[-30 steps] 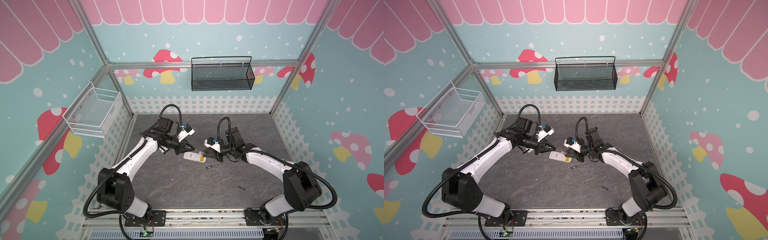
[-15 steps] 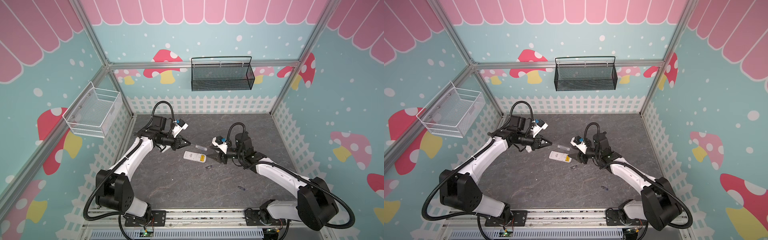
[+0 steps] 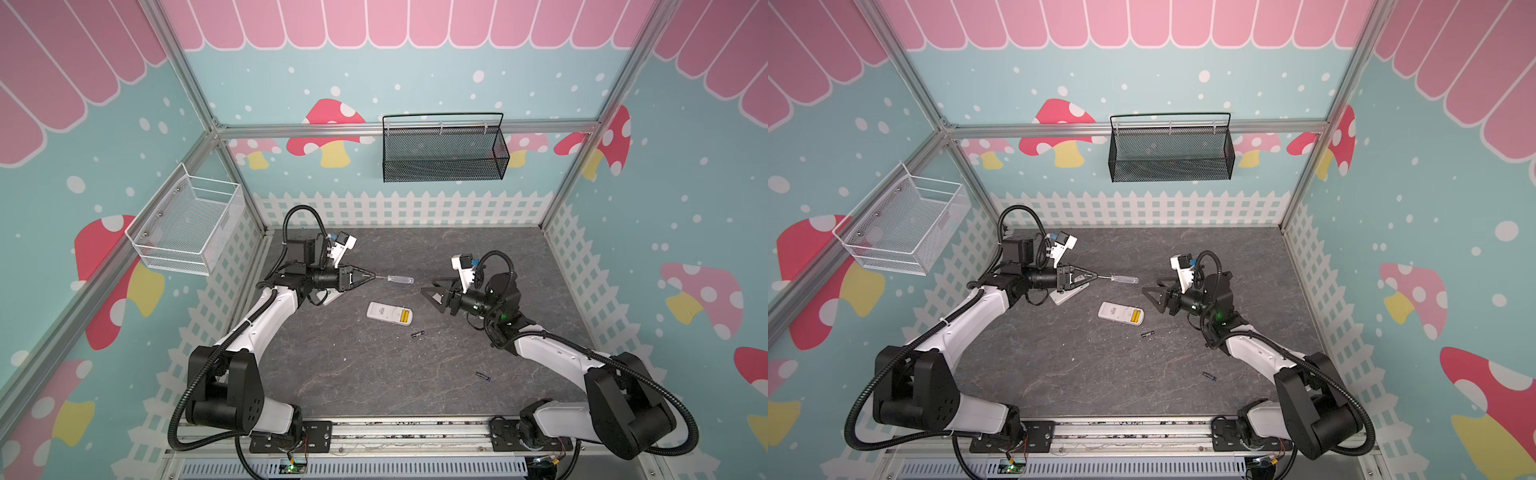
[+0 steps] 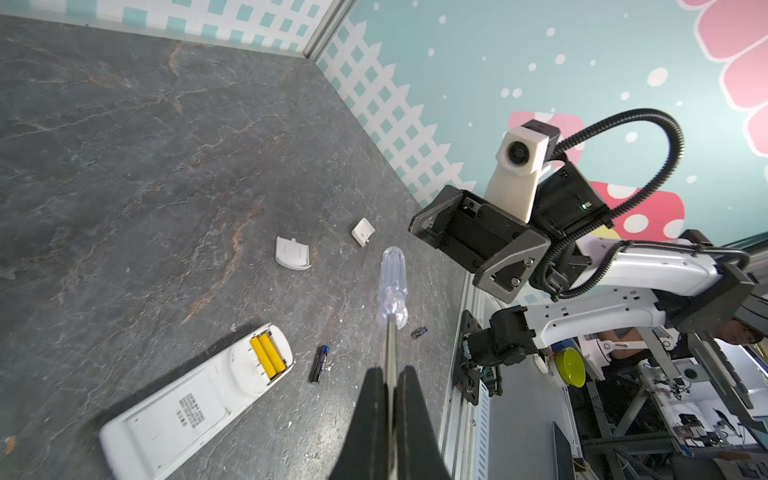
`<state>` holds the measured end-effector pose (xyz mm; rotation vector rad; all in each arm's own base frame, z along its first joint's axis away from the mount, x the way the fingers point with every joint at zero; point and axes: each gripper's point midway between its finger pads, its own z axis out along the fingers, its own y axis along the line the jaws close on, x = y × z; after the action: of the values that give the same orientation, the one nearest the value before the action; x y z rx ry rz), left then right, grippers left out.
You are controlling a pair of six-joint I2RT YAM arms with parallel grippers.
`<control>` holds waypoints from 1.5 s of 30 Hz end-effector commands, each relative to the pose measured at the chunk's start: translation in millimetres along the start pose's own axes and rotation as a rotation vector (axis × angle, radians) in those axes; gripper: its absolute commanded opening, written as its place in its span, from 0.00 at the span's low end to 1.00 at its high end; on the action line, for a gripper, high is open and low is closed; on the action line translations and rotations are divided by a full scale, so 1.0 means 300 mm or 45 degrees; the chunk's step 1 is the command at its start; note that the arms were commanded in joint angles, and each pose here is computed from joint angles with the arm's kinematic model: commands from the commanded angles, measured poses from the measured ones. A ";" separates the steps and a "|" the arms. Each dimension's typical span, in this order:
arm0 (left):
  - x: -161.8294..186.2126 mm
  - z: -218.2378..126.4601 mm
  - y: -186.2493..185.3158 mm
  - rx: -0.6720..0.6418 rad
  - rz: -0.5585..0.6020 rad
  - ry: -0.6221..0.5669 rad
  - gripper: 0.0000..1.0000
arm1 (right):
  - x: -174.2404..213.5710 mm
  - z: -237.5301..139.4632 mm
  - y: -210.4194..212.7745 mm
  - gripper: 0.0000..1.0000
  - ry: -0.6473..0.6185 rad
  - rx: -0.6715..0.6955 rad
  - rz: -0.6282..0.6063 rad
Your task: Unload the batteries from the remote control
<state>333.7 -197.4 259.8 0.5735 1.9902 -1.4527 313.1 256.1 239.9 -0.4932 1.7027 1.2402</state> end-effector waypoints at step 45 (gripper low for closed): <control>0.046 0.032 -0.016 0.111 0.178 0.030 0.15 | -0.014 0.236 0.102 0.00 0.223 -0.675 0.539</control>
<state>323.5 -208.0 259.7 0.7161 1.8477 -1.5058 322.1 329.3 253.3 -0.5744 1.6919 2.0226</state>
